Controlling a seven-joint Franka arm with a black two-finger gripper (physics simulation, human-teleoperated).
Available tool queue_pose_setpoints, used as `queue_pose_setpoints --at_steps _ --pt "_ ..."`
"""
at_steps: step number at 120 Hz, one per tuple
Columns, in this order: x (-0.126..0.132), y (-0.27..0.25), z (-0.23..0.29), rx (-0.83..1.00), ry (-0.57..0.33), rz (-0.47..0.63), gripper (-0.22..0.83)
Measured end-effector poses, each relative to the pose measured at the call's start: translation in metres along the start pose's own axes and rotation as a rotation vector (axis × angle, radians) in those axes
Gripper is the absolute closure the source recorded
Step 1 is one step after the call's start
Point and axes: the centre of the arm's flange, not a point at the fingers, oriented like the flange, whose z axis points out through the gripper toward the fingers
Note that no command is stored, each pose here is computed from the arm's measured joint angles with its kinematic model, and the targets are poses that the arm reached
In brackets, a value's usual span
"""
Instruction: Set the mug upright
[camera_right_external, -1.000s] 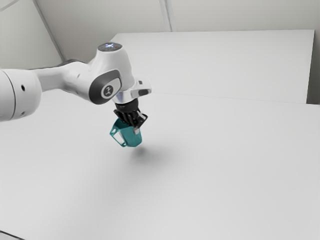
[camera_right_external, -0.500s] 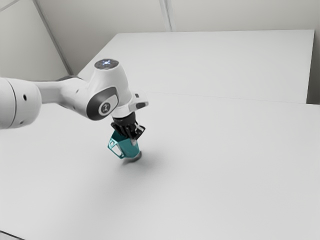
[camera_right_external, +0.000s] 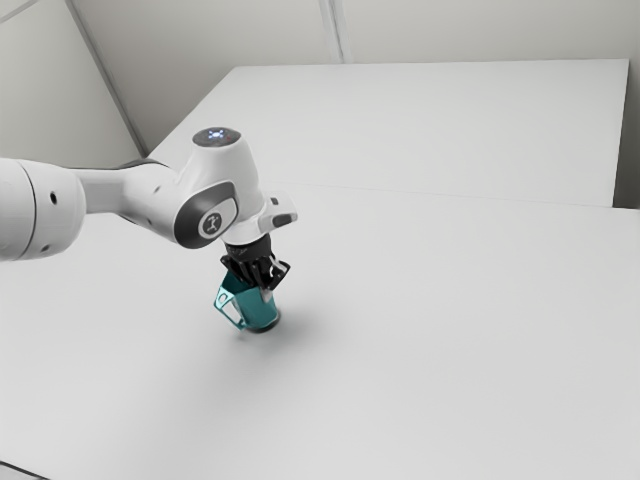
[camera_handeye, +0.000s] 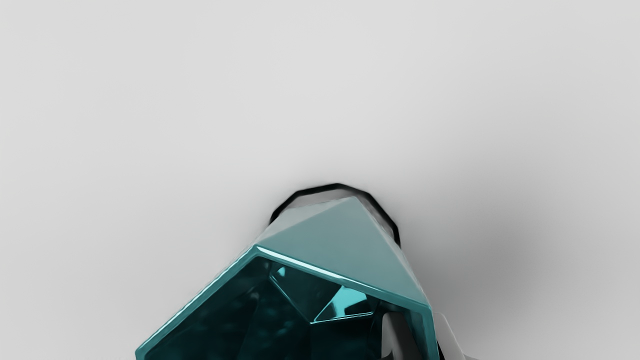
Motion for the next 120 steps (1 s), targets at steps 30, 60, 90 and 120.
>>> queue_pose_setpoints --at_steps 30,60,90,120 --pt "-0.001 0.001 0.003 -0.004 -0.008 0.0 0.5" --pt "-0.004 0.003 -0.034 0.041 0.046 0.0 0.15" --pt "0.019 0.014 -0.132 -0.07 0.108 -0.075 0.05" --pt "0.025 0.007 -0.263 -0.124 0.134 -0.082 0.01"
